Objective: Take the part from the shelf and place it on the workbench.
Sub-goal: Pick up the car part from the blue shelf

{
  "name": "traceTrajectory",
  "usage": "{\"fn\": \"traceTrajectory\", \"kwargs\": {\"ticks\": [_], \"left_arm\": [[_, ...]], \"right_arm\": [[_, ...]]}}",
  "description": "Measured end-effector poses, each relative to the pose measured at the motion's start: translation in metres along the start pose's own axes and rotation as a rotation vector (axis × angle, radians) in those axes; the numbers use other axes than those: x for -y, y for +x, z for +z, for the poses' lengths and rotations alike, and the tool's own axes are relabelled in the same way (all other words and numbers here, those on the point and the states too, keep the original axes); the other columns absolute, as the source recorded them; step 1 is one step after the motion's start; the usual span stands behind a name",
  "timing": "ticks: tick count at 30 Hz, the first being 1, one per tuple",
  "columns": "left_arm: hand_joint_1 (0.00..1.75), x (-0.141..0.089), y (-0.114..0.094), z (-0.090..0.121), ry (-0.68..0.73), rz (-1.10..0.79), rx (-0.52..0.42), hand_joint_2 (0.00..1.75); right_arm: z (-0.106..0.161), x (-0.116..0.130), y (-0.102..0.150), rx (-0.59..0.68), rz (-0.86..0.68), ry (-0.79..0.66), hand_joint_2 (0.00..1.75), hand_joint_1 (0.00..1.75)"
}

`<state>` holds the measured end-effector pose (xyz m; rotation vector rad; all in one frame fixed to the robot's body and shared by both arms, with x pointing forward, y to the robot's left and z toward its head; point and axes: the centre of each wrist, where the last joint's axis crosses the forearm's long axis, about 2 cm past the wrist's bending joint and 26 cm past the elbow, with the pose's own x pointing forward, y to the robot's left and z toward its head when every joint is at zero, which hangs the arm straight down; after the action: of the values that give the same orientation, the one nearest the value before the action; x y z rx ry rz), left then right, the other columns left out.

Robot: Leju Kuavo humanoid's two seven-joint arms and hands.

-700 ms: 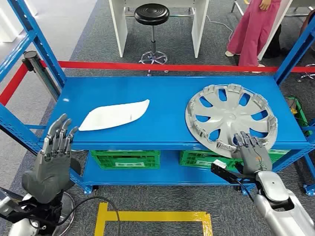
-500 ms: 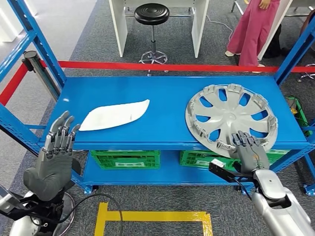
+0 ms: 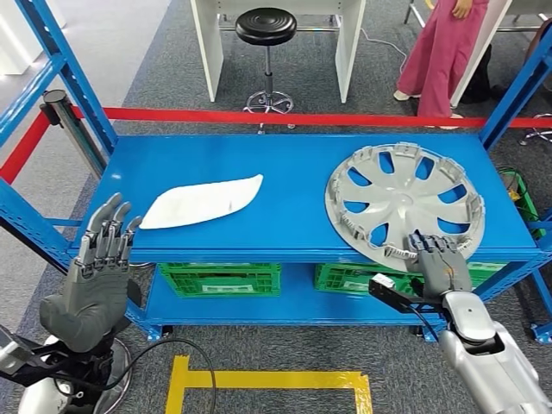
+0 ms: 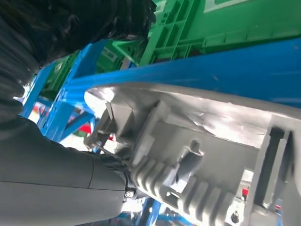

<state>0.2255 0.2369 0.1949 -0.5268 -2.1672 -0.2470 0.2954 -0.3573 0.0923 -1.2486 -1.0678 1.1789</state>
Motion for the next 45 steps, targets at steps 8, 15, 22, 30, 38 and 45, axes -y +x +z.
{"fn": "traceTrajectory", "kwargs": {"ticks": [8, 15, 22, 30, 38, 45], "left_arm": [[0.00, 0.000, 0.000, -0.001, 0.001, 0.003, 0.002, 0.00], [0.00, 0.000, 0.000, -0.001, 0.000, 0.003, 0.006, 0.00], [0.00, 0.000, -0.001, 0.002, 0.002, 0.001, 0.009, 0.00], [0.00, 0.003, -0.003, 0.017, 0.021, -0.007, -0.003, 0.00], [0.00, 0.003, -0.003, 0.031, 0.044, -0.023, -0.010, 0.00], [0.00, 0.002, 0.000, 0.041, 0.073, -0.049, 0.002, 0.00]], "right_arm": [[-0.007, 0.002, 0.000, -0.010, -0.005, -0.001, 1.75, 1.75], [-0.008, 0.002, 0.000, -0.008, -0.009, -0.003, 1.75, 1.75], [-0.001, 0.001, -0.003, 0.004, -0.038, -0.059, 1.75, 1.75], [0.027, 0.024, 0.001, 0.075, -0.148, -0.363, 1.75, 1.75], [0.049, 0.079, 0.011, 0.175, -0.235, -0.687, 1.75, 1.75], [0.072, 0.118, 0.021, 0.286, -0.280, -0.931, 1.75, 1.75]]}}
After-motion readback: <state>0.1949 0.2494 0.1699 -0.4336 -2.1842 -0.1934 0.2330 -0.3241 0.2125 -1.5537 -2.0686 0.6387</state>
